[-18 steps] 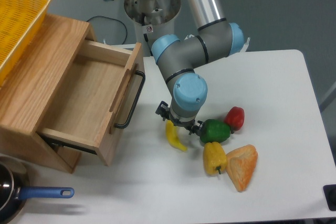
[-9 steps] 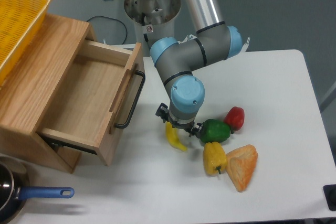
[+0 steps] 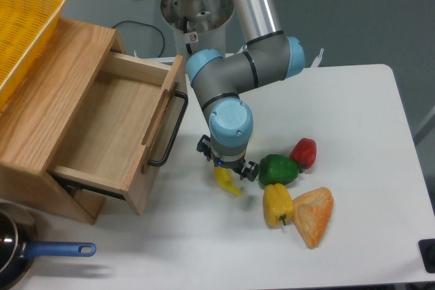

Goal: Pick up the banana
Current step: 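Lower the open gripper onto the banana's middle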

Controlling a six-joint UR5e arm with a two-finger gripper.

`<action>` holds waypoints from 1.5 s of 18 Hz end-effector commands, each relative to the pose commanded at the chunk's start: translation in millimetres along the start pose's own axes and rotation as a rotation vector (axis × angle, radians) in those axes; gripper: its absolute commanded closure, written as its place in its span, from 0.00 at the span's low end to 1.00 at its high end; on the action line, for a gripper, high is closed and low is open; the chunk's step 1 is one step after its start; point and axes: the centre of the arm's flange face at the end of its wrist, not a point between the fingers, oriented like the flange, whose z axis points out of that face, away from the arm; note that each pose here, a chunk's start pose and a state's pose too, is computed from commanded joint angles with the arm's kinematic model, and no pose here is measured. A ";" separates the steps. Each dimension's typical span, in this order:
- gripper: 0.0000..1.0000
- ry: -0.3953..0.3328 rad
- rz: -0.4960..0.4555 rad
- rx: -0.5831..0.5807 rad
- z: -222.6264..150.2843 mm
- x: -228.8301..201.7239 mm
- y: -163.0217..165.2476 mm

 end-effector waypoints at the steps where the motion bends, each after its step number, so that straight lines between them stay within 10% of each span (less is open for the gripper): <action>1: 0.00 0.001 0.009 -0.001 1.2 1.3 -0.2; 27: 0.08 -0.013 0.013 -0.049 30.9 5.0 6.3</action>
